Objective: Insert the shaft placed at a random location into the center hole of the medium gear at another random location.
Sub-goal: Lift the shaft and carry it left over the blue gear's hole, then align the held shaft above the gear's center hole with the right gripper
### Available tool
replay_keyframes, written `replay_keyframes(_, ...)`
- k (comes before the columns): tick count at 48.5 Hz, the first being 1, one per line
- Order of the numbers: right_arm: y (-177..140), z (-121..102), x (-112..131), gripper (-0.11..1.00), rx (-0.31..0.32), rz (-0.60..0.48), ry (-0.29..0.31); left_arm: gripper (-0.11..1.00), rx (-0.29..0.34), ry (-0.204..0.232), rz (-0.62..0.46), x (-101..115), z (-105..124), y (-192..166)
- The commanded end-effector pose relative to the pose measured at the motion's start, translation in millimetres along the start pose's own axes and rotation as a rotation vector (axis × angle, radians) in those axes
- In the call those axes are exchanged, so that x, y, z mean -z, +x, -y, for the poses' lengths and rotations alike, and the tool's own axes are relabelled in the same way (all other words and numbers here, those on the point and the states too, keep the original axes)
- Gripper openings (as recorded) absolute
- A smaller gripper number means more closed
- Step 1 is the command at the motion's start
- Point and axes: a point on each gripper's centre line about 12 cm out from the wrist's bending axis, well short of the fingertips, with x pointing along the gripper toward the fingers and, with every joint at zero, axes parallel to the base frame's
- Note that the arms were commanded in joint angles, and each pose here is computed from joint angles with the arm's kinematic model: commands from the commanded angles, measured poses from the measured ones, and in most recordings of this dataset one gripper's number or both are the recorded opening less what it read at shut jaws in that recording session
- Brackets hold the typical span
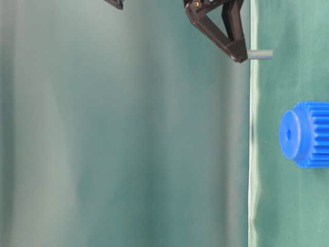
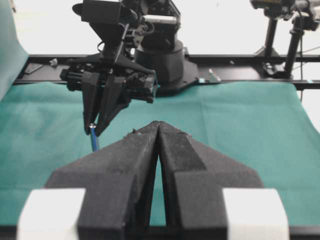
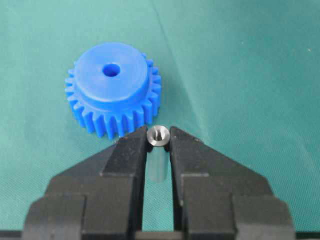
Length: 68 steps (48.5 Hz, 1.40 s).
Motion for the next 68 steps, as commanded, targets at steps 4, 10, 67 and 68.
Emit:
replay_keyframes(4, 0, 1, -14, 0.14, 0.004, 0.04, -0.01, 0.0, 0.002, -0.002, 0.018, -7, 0, 3)
replay_keyframes(10, 4, 0, -16, 0.14, 0.001, 0.044, -0.005, 0.0, 0.002, -0.002, 0.017, -7, 0, 3)
replay_keyframes(67, 82, -36, -53, 0.14, -0.08, 0.052, -0.05, 0.0, 0.002, -0.003, 0.006, -6, 0, 3)
replay_keyframes(68, 83, -37, -51, 0.14, -0.08, 0.049, -0.05, 0.0, 0.002, -0.003, 0.006, -6, 0, 3)
